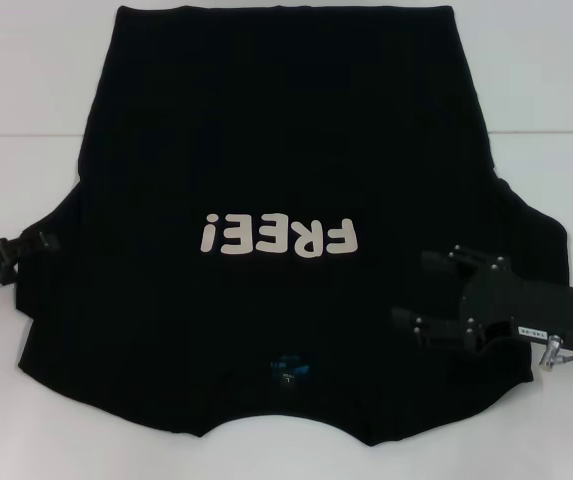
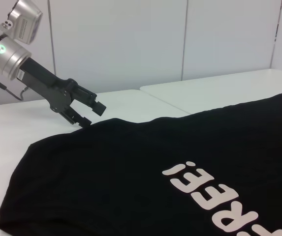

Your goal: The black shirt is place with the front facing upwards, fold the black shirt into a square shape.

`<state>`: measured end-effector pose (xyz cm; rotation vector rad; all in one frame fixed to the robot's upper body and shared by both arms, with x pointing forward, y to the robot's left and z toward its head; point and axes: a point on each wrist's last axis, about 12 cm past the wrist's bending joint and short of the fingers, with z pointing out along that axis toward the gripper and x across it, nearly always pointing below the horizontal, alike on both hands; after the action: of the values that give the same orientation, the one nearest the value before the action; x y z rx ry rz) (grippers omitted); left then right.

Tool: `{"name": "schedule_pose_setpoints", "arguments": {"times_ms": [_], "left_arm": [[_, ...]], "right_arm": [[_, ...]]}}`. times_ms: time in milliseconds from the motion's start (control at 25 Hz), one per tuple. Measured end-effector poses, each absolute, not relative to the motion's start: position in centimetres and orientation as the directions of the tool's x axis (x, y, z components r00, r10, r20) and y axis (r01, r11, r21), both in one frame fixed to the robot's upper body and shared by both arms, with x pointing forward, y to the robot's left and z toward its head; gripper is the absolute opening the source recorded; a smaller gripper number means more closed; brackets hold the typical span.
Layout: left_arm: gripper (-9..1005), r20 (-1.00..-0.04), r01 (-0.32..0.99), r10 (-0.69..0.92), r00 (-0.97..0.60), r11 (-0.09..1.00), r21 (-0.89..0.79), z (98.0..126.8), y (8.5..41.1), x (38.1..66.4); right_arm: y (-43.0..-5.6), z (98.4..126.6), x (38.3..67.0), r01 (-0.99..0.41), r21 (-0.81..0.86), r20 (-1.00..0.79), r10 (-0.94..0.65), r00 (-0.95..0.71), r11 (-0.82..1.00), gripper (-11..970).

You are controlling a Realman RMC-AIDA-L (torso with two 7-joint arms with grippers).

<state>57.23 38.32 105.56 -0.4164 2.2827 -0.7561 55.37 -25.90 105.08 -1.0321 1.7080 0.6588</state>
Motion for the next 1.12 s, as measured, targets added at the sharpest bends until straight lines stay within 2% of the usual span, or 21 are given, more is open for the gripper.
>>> {"name": "schedule_pose_setpoints", "arguments": {"times_ms": [480, 1120], "left_arm": [[897, -0.483, -0.066, -0.497, -0.721, 0.743, -0.666, 105.78, 37.74, 57.08], [886, -0.486, -0.053, -0.475, -0.733, 0.753, -0.655, 105.84, 37.37, 57.36]], "right_arm": [[-25.97, 105.01, 55.24, -0.871, -0.037, -0.933, -0.329, -0.145, 0.489, 904], [-25.87, 105.13, 55.38, -0.873, -0.04, -0.934, -0.329, -0.141, 0.487, 902]]}}
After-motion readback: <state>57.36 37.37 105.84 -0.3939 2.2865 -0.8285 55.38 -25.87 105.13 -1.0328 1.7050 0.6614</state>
